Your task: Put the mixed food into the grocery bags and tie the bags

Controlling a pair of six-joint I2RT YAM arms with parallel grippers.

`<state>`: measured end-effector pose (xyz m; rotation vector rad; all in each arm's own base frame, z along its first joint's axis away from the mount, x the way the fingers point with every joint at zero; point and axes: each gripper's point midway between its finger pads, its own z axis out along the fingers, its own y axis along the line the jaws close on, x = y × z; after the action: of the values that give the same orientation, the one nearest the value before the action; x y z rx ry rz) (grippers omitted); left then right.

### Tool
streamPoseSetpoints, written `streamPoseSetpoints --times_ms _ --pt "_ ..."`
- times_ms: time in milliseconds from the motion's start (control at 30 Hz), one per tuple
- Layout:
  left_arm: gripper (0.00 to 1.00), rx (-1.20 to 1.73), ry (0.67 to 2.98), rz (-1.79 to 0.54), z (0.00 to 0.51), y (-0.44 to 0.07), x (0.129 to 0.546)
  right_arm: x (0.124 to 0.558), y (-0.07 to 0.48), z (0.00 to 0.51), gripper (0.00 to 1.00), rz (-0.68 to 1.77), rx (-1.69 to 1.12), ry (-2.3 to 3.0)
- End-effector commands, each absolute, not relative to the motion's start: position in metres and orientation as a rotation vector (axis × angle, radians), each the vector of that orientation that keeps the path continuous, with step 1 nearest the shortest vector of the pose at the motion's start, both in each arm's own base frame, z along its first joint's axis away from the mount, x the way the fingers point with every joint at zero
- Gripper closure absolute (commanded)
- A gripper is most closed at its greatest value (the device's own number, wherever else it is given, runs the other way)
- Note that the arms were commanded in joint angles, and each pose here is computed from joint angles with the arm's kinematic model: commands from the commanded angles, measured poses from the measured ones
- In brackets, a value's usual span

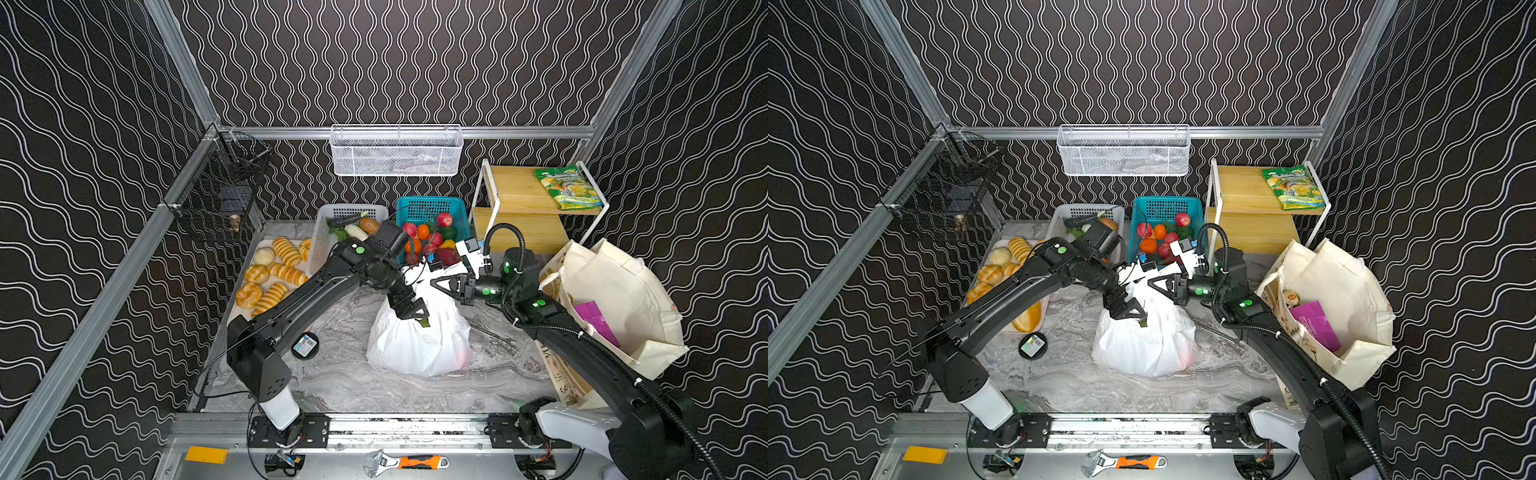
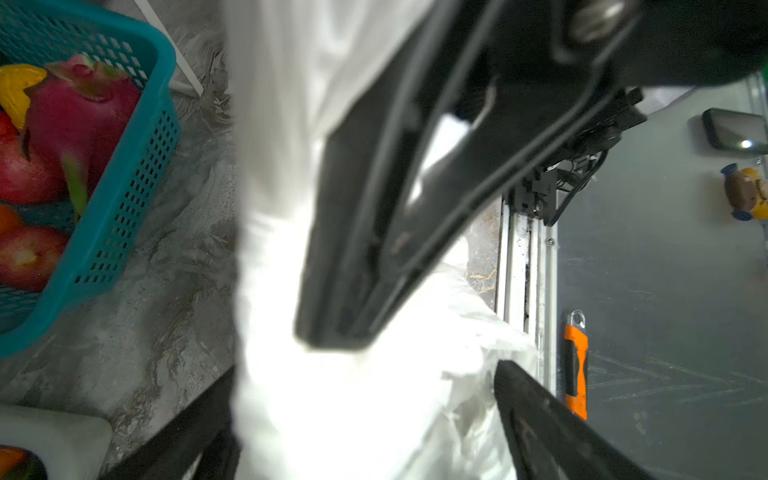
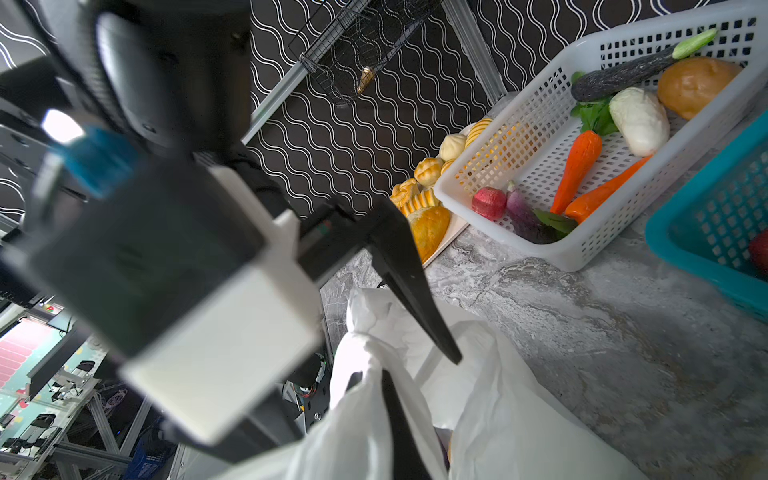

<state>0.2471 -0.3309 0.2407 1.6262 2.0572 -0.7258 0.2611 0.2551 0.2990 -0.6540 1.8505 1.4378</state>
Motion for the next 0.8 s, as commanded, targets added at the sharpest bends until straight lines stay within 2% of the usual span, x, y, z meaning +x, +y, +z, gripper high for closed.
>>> streamPoseSetpoints --times_ms 0,300,400,533,767 --pt "0.1 1.665 2.066 -0.628 0.233 -0.325 0.25 0.26 0.256 0.307 0.9 1.433 -0.672 1.821" --pt "0.21 1.699 2.019 -0.702 0.245 -0.326 0.237 0.259 0.256 0.307 0.9 1.438 -0.68 1.818" --pt "0.21 1.704 2.021 -0.7 0.248 -0.323 0.234 0.258 0.256 0.307 0.9 1.438 -0.682 1.818" --pt "0.15 1.694 2.009 -0.694 0.254 -0.321 0.232 0.258 0.256 0.304 0.9 1.442 -0.679 1.824" --pt "0.18 1.677 2.023 -0.643 0.252 -0.317 0.238 0.258 0.256 0.304 0.9 1.448 -0.68 1.824"
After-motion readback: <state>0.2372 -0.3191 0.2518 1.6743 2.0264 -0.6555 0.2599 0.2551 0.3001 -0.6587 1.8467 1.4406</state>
